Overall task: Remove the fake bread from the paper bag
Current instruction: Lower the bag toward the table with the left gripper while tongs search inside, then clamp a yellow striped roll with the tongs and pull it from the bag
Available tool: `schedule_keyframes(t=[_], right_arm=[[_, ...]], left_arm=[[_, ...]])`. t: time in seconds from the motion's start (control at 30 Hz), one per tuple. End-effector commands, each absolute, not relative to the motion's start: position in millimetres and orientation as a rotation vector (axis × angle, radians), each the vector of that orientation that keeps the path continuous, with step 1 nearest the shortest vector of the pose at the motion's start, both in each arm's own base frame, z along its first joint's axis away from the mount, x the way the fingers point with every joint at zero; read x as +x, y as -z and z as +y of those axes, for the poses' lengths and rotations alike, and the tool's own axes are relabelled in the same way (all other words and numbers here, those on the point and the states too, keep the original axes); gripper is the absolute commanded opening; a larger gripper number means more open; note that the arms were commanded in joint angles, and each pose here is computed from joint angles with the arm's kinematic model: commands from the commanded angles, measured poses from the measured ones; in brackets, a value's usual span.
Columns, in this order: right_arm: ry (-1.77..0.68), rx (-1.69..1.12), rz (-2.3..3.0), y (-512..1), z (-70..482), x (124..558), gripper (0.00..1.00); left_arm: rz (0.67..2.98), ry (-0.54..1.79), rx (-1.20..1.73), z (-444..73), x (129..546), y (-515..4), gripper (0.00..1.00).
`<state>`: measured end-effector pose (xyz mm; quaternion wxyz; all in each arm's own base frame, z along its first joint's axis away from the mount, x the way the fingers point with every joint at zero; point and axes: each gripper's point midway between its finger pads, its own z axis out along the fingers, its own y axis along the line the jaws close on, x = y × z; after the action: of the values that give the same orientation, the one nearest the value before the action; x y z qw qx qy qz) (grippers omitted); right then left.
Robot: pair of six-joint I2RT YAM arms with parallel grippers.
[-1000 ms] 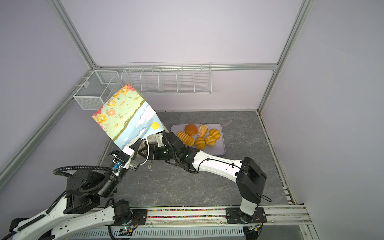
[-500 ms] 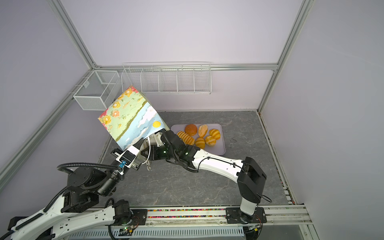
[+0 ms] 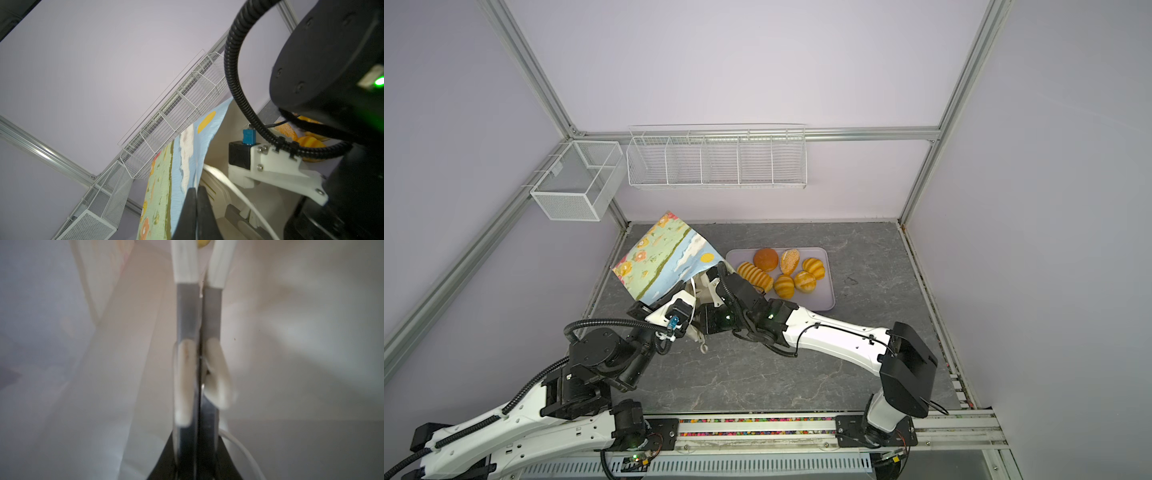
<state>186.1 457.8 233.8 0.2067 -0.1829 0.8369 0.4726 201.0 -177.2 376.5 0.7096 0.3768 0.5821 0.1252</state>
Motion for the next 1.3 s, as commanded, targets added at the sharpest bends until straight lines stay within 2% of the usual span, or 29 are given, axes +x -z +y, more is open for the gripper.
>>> schedule_keyframes(t=[0.0, 0.3, 0.7, 1.27], right_arm=[[-1.306, -0.537, 2.264, -253.2, 450.6, 177.8, 0.07], [-1.203, -0.505, 2.367, -231.5, 432.6, 170.7, 0.07], [-1.093, -0.518, 2.436, -219.9, 413.9, 167.9, 0.07], [-0.995, -0.588, 2.546, -199.0, 380.1, 150.8, 0.07]], left_arm=[[1.351, -0.314, 0.733, -159.9, 210.8, -376.4, 0.00], [1.536, -0.344, 0.680, -146.0, 231.3, -332.8, 0.00], [1.654, -0.413, 0.724, -146.3, 247.6, -289.4, 0.00], [1.774, -0.423, 0.699, -139.5, 264.9, -269.8, 0.00]])
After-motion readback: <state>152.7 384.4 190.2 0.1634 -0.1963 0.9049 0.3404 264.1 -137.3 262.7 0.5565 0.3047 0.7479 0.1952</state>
